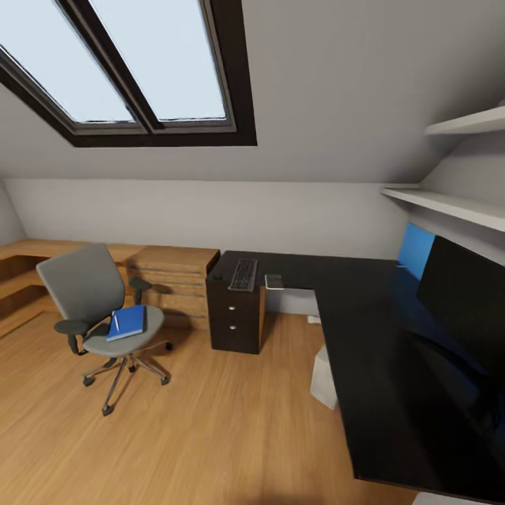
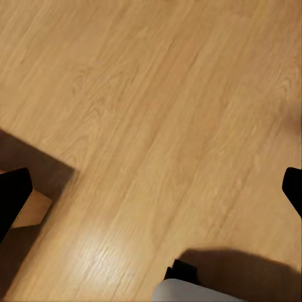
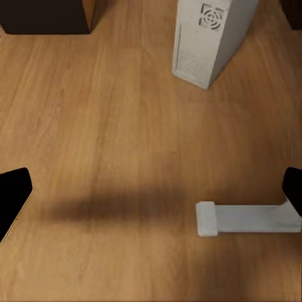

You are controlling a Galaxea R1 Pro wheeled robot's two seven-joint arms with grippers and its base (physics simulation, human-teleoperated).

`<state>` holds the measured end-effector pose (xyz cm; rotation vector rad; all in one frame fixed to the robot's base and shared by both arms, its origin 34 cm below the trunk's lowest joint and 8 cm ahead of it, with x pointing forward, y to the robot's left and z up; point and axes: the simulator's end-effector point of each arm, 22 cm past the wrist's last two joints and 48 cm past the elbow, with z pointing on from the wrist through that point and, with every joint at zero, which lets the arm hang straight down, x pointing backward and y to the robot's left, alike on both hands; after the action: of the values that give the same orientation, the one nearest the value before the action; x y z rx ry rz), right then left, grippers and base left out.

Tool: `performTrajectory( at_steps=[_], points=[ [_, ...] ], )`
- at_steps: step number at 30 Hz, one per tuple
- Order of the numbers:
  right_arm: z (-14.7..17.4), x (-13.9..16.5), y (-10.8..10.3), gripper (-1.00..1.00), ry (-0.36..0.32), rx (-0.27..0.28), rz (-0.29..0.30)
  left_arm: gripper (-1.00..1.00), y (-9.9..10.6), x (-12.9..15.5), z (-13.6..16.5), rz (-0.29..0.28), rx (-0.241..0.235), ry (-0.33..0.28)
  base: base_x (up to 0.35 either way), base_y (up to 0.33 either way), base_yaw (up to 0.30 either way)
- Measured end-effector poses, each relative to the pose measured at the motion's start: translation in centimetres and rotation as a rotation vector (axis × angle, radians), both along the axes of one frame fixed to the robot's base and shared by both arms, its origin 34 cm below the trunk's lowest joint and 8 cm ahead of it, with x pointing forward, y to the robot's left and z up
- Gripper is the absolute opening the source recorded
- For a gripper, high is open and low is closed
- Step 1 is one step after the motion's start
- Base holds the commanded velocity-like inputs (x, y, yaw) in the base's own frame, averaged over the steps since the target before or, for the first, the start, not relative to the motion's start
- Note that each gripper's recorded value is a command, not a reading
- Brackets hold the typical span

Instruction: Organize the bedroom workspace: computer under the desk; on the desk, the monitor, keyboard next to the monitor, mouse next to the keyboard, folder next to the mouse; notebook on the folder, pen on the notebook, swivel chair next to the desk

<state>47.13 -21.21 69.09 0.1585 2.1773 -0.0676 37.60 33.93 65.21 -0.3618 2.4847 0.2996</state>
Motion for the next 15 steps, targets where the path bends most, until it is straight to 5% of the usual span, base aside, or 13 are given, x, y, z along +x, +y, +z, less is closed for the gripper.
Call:
performTrajectory(
  at_steps=[7, 15],
  points=[
    [-0.01, 0.01, -0.02, 1.0, 0.0, 0.0, 0.005, 1.0, -0.05, -0.03, -0.02, 0.0, -0.001, 0.001, 0.283, 0.222, 0.0],
    [-0.11, -0.04, -0.04, 1.0, 0.004, 0.0, 0.004, 1.0, 0.02, -0.04, -0.05, 0.001, 0.0, 0.001, 0.058, 0.046, 0.0]
  ],
)
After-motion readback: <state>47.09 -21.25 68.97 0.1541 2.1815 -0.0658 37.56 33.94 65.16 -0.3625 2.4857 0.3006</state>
